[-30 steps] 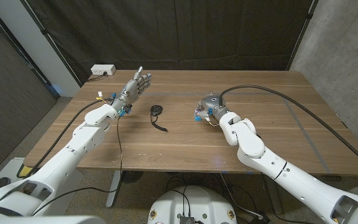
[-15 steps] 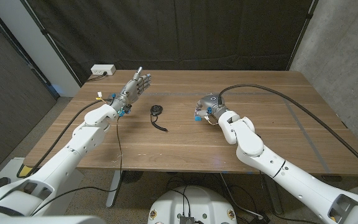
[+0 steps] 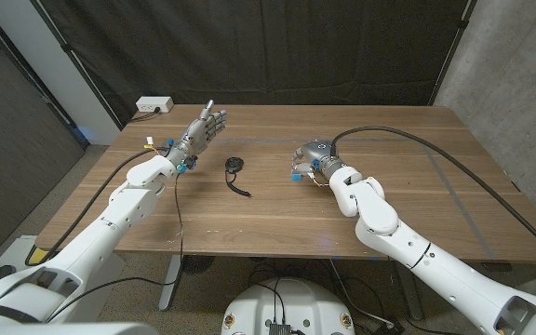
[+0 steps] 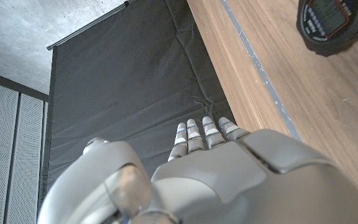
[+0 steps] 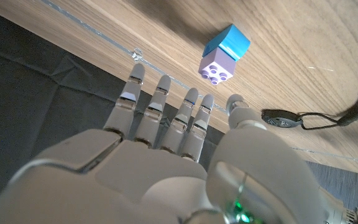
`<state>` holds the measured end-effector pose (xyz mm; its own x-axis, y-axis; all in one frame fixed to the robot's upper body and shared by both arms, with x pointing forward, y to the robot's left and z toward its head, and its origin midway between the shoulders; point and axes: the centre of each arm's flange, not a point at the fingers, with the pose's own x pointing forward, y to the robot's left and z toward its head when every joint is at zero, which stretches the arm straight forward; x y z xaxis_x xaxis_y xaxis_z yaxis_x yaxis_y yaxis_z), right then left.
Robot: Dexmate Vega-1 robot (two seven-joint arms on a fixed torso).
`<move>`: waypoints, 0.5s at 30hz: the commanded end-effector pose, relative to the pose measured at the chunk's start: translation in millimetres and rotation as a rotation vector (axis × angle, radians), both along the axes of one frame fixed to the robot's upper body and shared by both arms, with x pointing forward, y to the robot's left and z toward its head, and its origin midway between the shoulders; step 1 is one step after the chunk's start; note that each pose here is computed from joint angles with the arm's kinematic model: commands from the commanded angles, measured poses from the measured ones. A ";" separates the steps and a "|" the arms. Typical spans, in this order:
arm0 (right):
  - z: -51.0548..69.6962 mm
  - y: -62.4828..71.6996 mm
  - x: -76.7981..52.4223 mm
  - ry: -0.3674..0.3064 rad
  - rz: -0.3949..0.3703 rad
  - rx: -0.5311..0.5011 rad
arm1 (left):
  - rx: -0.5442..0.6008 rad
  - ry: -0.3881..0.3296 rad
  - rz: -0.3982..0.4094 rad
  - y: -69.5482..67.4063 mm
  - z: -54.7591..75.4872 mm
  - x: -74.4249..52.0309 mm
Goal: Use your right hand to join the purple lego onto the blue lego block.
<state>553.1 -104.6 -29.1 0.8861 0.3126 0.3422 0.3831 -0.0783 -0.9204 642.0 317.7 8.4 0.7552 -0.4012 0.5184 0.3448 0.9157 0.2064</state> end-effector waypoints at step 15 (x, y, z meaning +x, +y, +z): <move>-9.4 -1.7 3.5 0.021 0.031 0.024 | -0.003 0.007 0.007 3.3 -0.6 1.2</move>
